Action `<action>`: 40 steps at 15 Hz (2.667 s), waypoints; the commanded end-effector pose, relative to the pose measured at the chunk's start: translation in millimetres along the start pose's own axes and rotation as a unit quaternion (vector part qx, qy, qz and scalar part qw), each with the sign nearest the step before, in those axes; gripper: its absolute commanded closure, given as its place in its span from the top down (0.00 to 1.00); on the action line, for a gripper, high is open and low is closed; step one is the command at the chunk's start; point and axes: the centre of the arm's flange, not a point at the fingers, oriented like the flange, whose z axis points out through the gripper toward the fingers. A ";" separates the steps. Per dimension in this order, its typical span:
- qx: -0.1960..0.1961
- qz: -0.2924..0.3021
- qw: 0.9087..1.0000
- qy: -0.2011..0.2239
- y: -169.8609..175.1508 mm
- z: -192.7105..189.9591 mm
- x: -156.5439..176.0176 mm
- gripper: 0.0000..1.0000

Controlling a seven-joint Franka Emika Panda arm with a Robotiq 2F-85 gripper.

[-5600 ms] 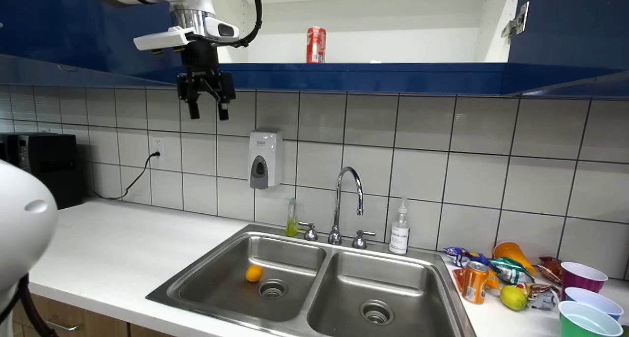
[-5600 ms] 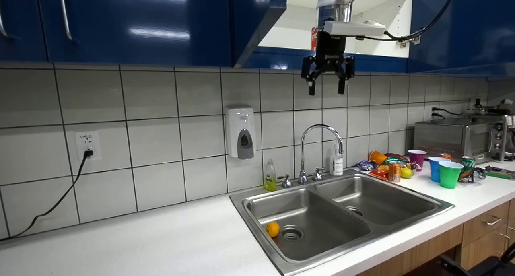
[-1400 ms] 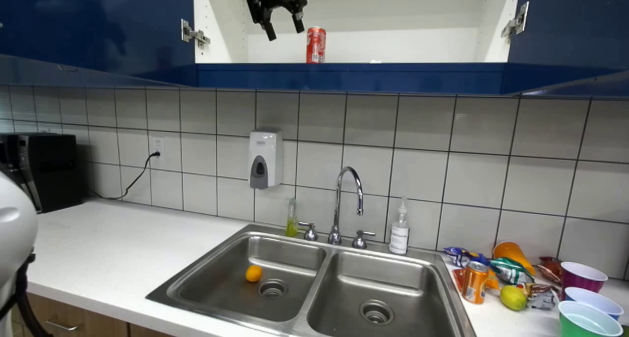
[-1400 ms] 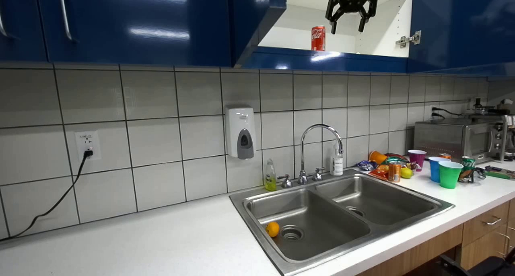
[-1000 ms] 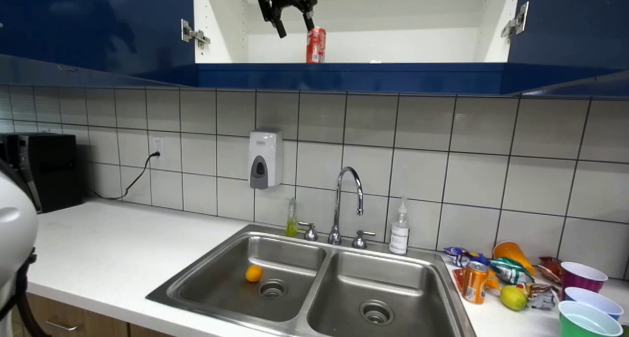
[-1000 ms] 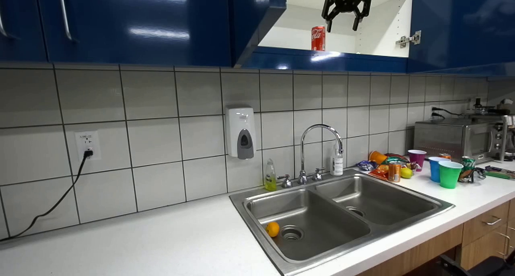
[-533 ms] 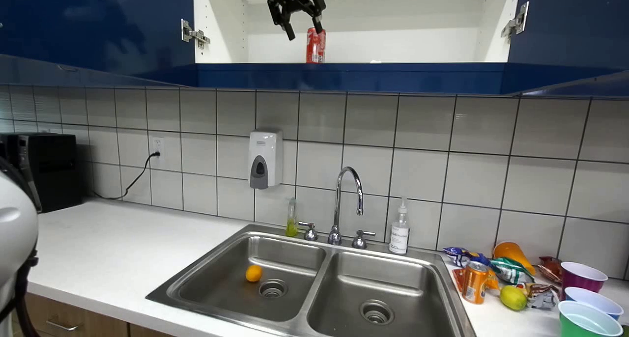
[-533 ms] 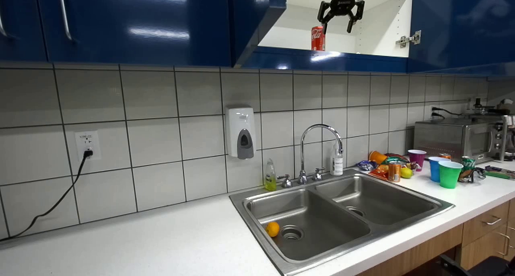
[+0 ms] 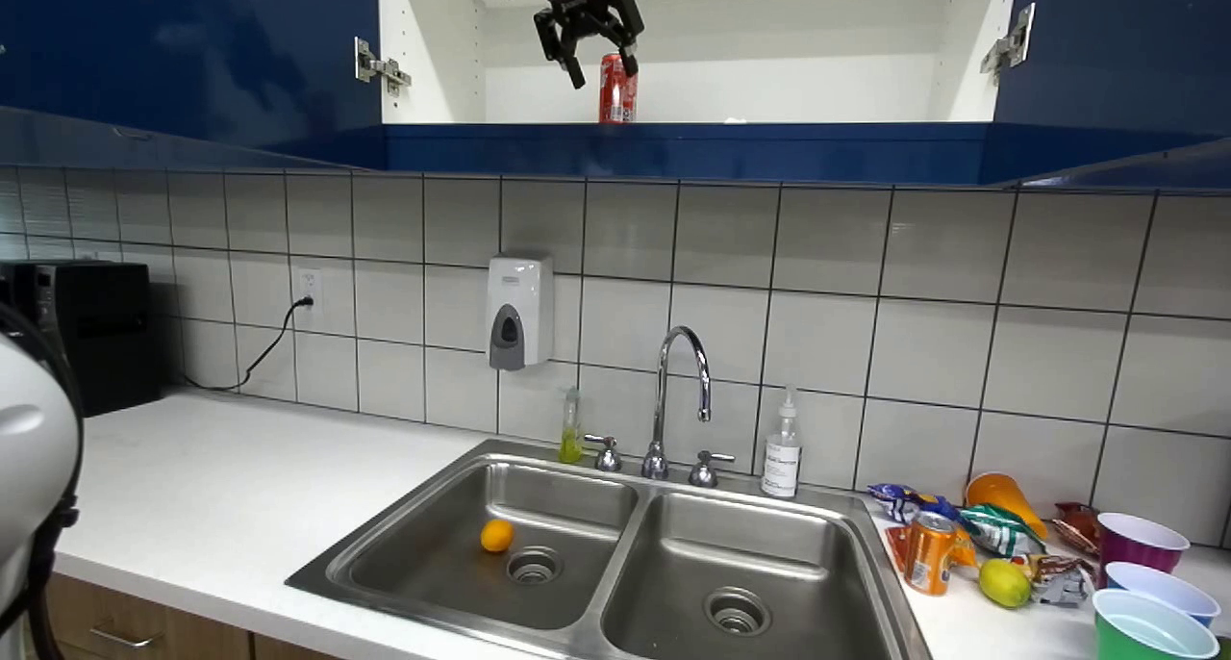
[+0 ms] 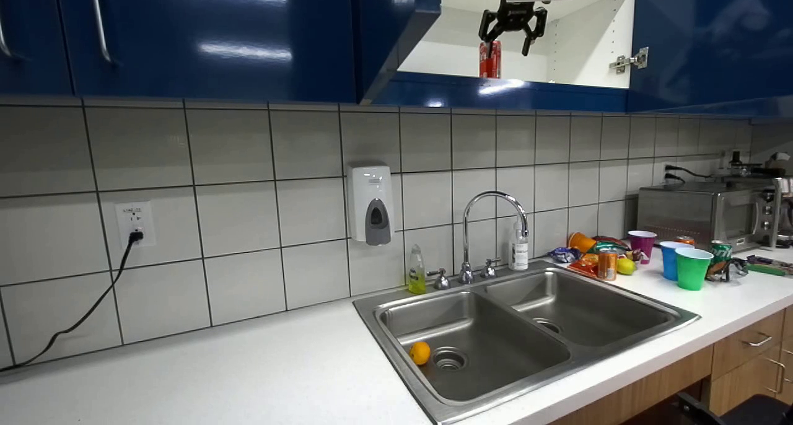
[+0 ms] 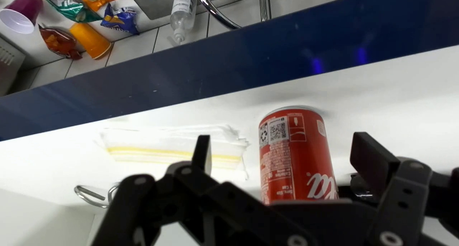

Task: Put the red can in the sink on the left.

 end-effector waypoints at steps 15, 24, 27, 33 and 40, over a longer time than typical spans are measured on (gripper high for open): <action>0.005 -0.020 0.999 0.029 -20.0 24.9 35.9 1.00; 0.008 -0.021 0.999 0.043 -23.2 29.2 39.9 1.00; 0.008 -0.021 0.999 0.045 -23.8 30.6 41.5 1.00; 0.008 -0.020 0.999 0.047 -23.4 34.0 43.9 1.00; 0.009 -0.019 0.999 0.050 -23.9 36.6 46.6 0.74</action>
